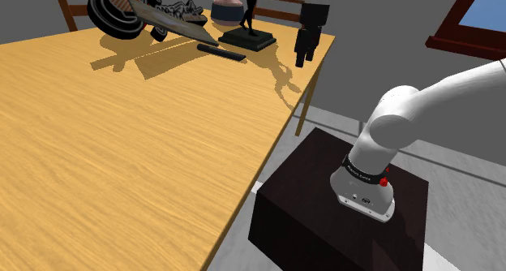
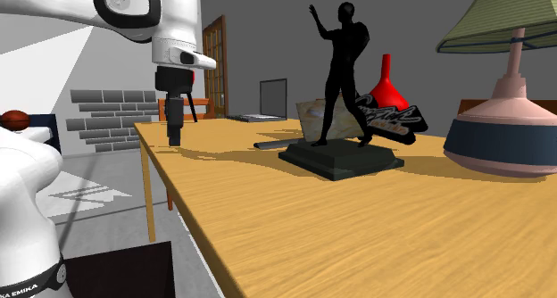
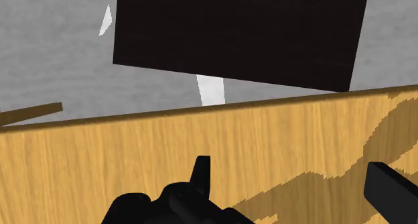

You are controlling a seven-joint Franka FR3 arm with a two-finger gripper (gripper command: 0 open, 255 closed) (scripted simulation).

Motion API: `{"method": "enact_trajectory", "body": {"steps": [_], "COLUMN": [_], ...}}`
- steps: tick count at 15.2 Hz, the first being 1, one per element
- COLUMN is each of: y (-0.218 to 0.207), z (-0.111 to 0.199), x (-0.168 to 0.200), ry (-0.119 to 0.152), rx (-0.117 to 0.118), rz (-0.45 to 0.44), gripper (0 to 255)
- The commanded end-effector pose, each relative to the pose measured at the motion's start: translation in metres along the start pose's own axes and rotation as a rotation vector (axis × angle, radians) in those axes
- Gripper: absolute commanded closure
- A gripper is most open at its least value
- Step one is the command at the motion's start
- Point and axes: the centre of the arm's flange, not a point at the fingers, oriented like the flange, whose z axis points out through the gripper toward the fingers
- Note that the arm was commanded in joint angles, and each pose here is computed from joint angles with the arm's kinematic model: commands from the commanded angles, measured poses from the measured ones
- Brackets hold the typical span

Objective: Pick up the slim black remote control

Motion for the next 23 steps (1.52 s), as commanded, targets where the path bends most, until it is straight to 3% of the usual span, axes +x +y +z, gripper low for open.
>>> {"method": "enact_trajectory", "body": {"steps": [1,23], "y": [0.000,-0.028], "z": [0.000,-0.030], "x": [0.000,0.276], "ry": [0.000,0.066], "rx": [0.000,0.018], "rz": [0.000,-0.044], "gripper": [0,0]}}
